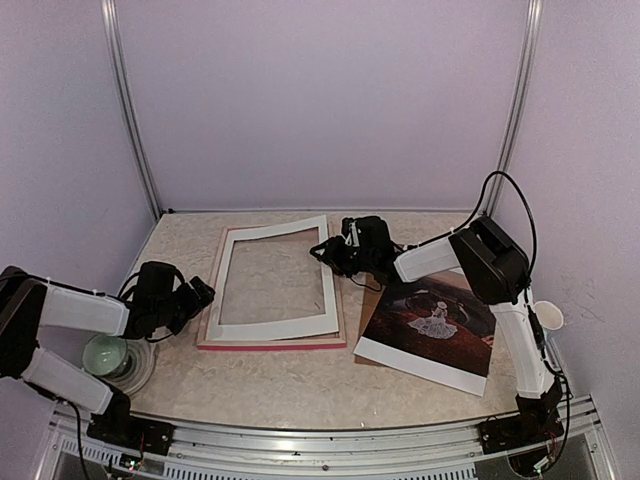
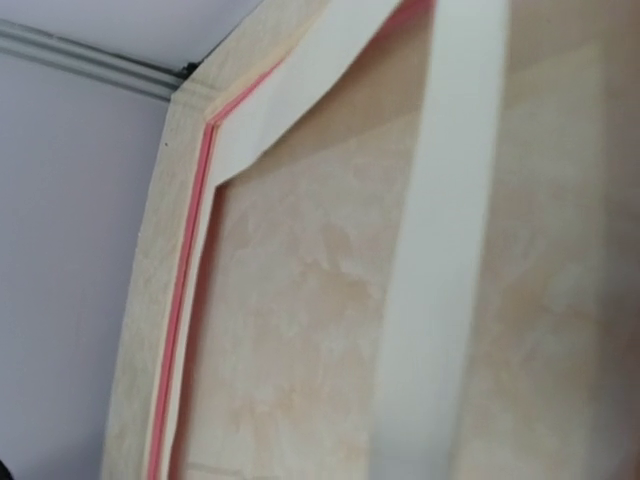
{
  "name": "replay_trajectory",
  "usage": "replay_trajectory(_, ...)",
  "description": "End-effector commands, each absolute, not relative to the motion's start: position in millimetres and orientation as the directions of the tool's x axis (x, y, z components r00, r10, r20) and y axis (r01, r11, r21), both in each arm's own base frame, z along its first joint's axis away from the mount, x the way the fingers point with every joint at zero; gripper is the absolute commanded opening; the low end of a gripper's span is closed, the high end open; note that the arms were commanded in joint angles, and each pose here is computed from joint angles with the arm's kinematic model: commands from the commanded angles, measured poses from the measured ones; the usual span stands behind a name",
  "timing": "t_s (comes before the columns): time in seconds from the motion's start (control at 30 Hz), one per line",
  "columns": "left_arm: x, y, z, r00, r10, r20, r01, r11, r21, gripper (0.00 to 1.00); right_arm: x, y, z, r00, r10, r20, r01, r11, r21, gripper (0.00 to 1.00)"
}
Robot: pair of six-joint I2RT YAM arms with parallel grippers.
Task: Put the photo into the frame
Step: Place the mat board on the glass panel.
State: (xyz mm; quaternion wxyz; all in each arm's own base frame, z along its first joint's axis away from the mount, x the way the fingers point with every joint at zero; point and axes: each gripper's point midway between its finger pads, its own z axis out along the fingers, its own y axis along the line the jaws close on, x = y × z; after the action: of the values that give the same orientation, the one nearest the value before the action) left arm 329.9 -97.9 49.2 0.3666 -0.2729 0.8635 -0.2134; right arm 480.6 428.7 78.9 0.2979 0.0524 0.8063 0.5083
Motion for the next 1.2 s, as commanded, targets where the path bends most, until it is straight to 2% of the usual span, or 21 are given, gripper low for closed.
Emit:
replay_trajectory(0.0, 330, -97, 46, -0.578, -0.636, -0.511, -0.317, 0.752, -0.577, 0.99, 472, 433, 63, -0.837, 0.339, -0.429, -0.212, 0.522, 0.826, 0.39)
replay_trajectory(0.1, 331, -97, 47, -0.576, -0.637, -0.512, -0.317, 0.751, -0.579, 0.99, 472, 434, 71, -0.832, 0.319, -0.455, -0.223, 0.558, 0.799, 0.47)
replay_trajectory(0.47, 328, -98, 42, -0.581, -0.642, -0.501, -0.320, 0.746, -0.584, 0.99, 471, 443, 88, -0.822, 0.225, -0.523, -0.254, 0.677, 0.691, 0.60)
replay_trajectory(0.9, 327, -97, 42, -0.578, -0.643, -0.502, -0.322, 0.745, -0.584, 0.99, 470, 442, 98, -0.798, 0.095, -0.595, -0.300, 0.793, 0.529, 0.69)
replay_trajectory(1.17, 327, -96, 41, -0.576, -0.647, -0.499, -0.325, 0.741, -0.587, 0.99, 461, 436, 89, -0.815, 0.029, -0.579, -0.311, 0.821, 0.479, 0.71)
